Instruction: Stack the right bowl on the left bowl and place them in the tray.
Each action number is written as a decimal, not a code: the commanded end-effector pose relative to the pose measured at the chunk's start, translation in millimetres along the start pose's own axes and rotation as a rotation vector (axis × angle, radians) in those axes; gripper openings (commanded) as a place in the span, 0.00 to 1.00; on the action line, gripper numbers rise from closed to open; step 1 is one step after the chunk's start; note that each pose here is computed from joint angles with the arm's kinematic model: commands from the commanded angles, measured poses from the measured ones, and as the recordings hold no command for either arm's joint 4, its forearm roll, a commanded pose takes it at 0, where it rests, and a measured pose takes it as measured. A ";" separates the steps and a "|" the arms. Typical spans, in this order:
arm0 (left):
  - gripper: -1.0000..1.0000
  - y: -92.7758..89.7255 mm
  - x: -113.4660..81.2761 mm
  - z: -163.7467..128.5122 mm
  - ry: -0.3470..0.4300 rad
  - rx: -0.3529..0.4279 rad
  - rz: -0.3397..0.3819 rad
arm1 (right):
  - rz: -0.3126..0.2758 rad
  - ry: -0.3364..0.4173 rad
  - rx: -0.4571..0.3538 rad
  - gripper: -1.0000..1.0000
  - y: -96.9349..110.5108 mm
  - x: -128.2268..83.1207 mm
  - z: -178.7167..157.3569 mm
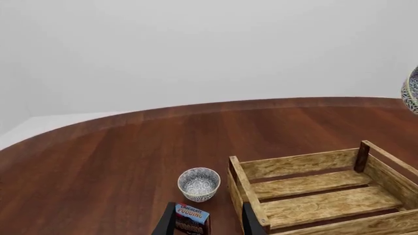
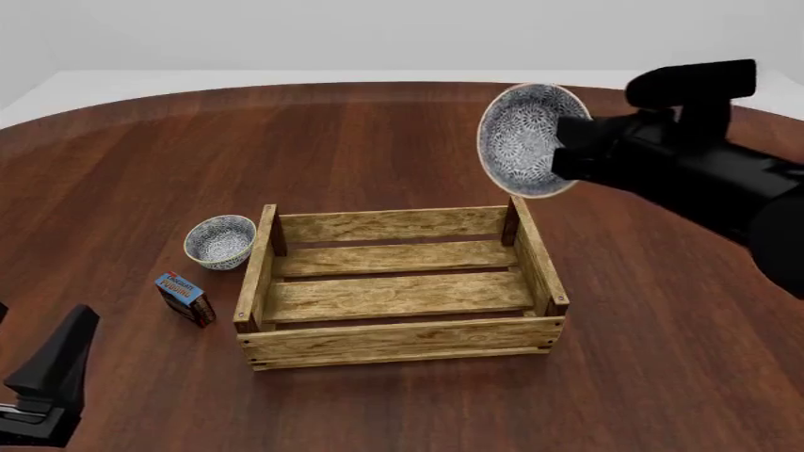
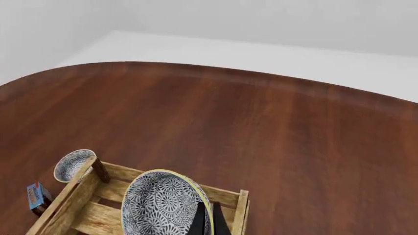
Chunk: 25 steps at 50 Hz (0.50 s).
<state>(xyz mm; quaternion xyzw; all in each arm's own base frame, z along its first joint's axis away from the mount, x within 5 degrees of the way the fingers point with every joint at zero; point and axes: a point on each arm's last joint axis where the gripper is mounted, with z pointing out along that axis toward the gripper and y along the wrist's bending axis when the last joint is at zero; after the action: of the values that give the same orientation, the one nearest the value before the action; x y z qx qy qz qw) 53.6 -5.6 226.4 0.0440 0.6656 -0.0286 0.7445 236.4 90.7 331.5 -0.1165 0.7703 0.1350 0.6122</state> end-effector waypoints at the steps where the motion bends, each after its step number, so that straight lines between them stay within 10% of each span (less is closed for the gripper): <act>1: 1.00 0.1 -1.7 0.0 0.001 -0.001 0.008 | 0.030 -0.046 -0.050 0.00 12.0 -1.6 -1.2; 15: 1.00 -1.2 -11.9 7.6 -0.007 0.025 -0.010 | 0.035 -0.046 -0.078 0.00 19.5 7.4 11.0; 25: 1.00 -14.9 -53.4 29.8 -0.052 0.204 -0.021 | 0.023 -0.056 -0.085 0.00 21.1 5.0 7.7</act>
<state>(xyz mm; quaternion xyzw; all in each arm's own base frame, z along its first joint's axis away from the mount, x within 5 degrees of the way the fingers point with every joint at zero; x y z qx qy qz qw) 63.9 -12.5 251.9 0.0728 0.6550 -0.0617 0.7496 236.4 111.6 323.0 -0.1350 0.7534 0.1687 0.6210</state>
